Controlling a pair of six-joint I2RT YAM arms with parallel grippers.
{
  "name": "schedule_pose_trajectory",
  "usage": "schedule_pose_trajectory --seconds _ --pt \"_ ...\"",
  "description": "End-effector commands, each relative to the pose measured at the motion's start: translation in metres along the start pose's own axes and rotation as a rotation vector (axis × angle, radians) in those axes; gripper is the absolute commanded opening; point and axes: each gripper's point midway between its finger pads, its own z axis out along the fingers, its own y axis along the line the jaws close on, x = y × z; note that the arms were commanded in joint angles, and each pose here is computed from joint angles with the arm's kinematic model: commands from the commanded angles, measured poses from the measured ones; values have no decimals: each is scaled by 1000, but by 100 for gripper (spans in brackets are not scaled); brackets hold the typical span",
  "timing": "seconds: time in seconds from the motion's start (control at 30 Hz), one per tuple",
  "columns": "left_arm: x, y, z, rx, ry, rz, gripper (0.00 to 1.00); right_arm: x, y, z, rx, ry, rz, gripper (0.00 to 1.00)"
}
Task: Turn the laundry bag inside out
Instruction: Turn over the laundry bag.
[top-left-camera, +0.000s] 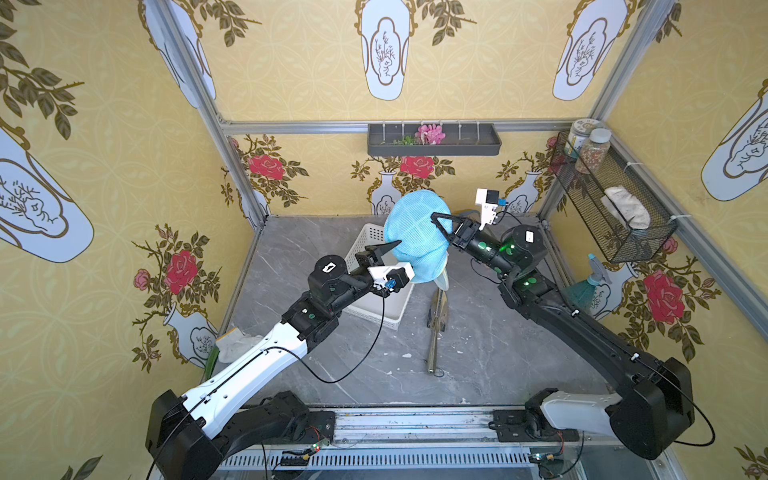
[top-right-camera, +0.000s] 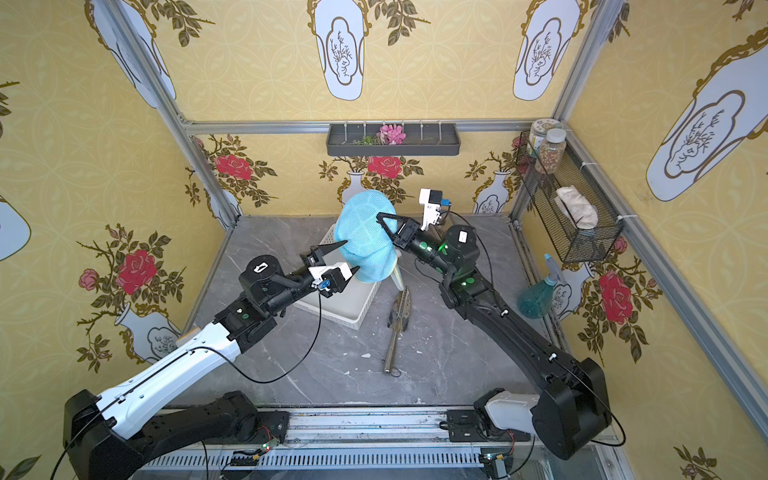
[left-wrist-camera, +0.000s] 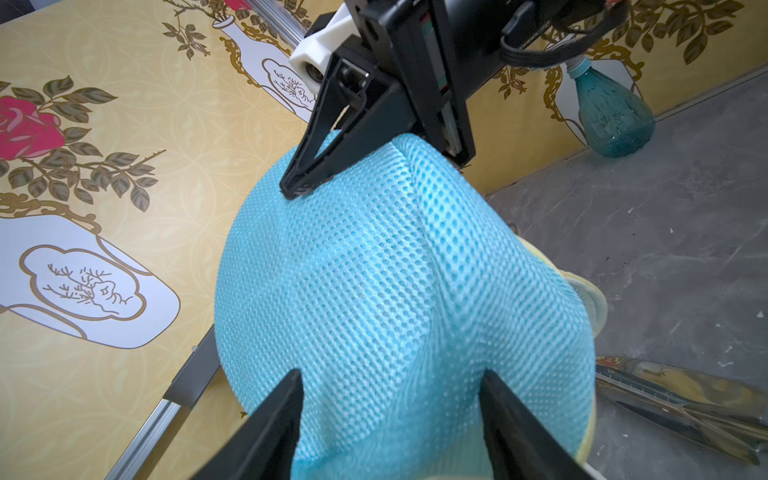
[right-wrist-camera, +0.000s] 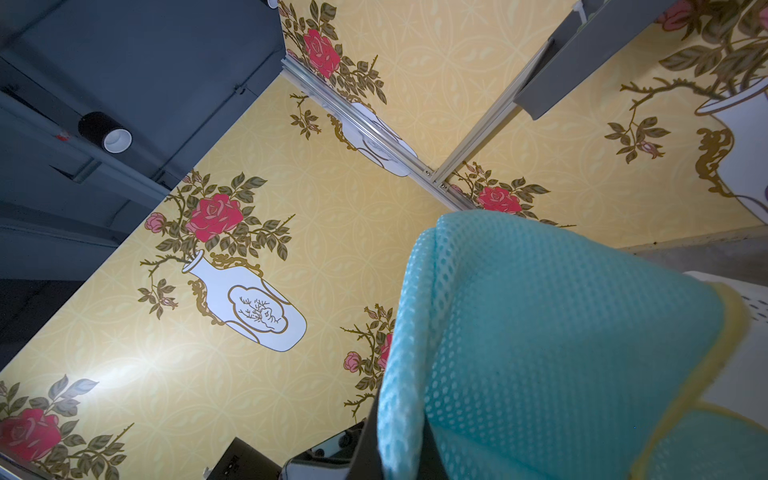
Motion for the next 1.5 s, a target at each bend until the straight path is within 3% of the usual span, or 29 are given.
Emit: schedule_pose_trajectory --seconds 0.0,0.27,0.5,0.73,0.83,0.9,1.03,1.13,1.3,1.47 --pt "2 23 1 -135 9 66 69 -2 25 5 -102 -21 17 0" --pt "2 50 -12 -343 4 168 62 19 16 21 -109 8 125 0" --pt "-8 48 -18 -335 -38 166 34 17 -11 23 -4 0 153 0" --pt "-18 47 -17 -263 -57 71 5 3 -22 9 88 -3 72 45" --pt "-20 48 -17 -250 -59 33 0 -7 -21 -8 163 -5 -42 61" --pt "-22 48 -18 -240 -66 -4 0 -16 -26 -30 280 -10 -166 79" --pt "-28 51 -18 -202 -84 -107 0 -32 -29 -72 458 -50 -459 95" --pt "-27 53 -18 -137 -104 -225 0 -28 -21 -88 463 -33 -674 94" --pt "-21 63 -27 -33 -166 -448 0 10 -23 -96 390 132 -986 90" --pt "-11 70 -37 34 -202 -587 0 35 -21 -102 315 210 -1184 90"
